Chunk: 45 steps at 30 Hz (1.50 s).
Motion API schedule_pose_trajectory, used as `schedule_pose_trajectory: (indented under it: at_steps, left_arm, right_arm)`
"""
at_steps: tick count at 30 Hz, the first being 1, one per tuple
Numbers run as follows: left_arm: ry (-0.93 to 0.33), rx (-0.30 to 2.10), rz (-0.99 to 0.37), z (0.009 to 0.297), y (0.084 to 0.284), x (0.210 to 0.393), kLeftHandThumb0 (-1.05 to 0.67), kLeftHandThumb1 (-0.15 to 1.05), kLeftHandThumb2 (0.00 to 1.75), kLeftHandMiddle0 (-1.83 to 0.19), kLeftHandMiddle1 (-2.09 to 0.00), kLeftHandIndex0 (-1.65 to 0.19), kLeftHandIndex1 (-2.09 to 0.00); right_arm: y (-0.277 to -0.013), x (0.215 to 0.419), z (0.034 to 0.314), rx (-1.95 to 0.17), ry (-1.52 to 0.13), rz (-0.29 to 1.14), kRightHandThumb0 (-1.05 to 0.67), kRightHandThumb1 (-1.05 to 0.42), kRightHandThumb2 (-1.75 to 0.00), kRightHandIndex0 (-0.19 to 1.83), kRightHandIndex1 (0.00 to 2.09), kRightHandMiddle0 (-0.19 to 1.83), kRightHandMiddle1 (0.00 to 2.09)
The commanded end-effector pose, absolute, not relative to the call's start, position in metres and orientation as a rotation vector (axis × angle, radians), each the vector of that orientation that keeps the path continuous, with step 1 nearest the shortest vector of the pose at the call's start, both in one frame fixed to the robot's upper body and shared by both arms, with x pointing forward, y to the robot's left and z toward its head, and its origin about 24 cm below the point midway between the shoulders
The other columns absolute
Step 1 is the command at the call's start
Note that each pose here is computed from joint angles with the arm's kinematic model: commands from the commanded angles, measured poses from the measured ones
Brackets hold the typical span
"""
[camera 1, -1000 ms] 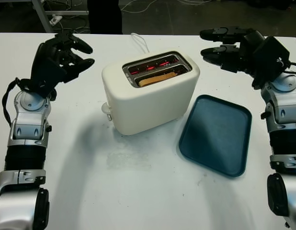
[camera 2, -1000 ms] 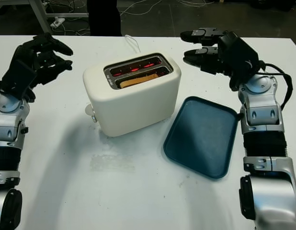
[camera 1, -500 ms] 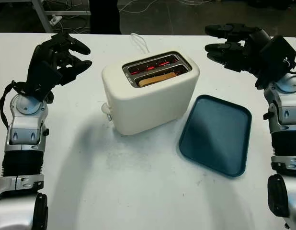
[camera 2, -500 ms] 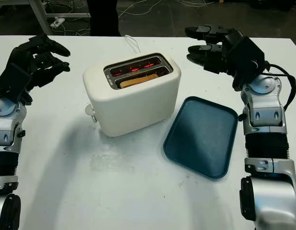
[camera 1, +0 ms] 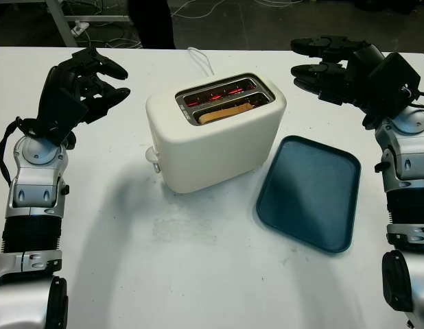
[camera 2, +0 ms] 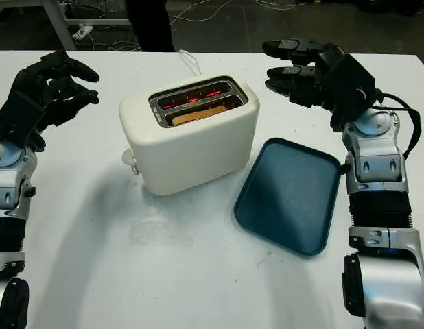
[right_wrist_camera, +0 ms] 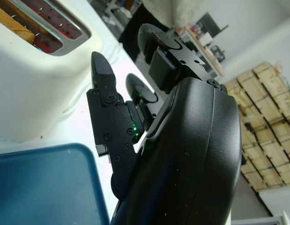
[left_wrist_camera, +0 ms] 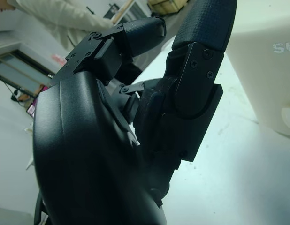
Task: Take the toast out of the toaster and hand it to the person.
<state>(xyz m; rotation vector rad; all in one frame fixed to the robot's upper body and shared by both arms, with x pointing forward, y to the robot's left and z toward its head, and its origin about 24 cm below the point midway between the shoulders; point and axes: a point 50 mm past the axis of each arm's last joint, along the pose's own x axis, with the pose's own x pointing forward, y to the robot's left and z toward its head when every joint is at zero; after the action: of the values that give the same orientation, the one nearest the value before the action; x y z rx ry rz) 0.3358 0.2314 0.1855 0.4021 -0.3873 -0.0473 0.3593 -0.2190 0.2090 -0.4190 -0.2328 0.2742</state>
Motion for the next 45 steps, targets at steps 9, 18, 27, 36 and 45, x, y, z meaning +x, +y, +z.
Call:
schedule_pose_trajectory:
  at_steps: [9,18,27,36,45]
  left_arm:
    - [-0.389,0.407,-0.04,0.1872,0.2348,0.3359,-1.05,0.92,0.04,-0.62,-1.25,-0.54,-1.22]
    - [-0.388,0.416,-0.043,0.1871,0.2346,0.3357,-1.05,0.92,0.04,-0.61,-1.25,-0.53,-1.21]
    - [-0.396,0.413,-0.039,0.1872,0.2343,0.3349,-1.05,0.92,0.05,-0.61,-1.24,-0.53,-1.21]
    - [-0.401,0.42,-0.042,0.1868,0.2331,0.334,-1.05,0.92,0.06,-0.62,-1.23,-0.53,-1.2]
    - [-0.416,0.414,-0.048,0.1883,0.233,0.3339,-1.05,0.92,0.07,-0.61,-1.23,-0.53,-1.2]
  right_arm:
    - [-0.2165,0.3589,0.2087,-0.411,-0.244,0.284,-0.18,-0.92,-0.09,0.61,0.31,0.67,0.02]
    - [-0.2164,0.3577,0.2101,-0.44,-0.243,0.282,-0.19,-0.92,-0.09,0.62,0.36,0.68,0.02]
    - [-0.2155,0.357,0.21,-0.413,-0.235,0.28,-0.18,-0.92,-0.1,0.58,0.38,0.67,0.01]
    - [-0.2149,0.3562,0.2088,-0.446,-0.243,0.289,-0.22,-0.92,-0.09,0.58,0.42,0.68,0.01]
    - [-0.2136,0.3543,0.209,-0.439,-0.249,0.291,-0.2,-0.92,-0.09,0.57,0.46,0.69,0.01]
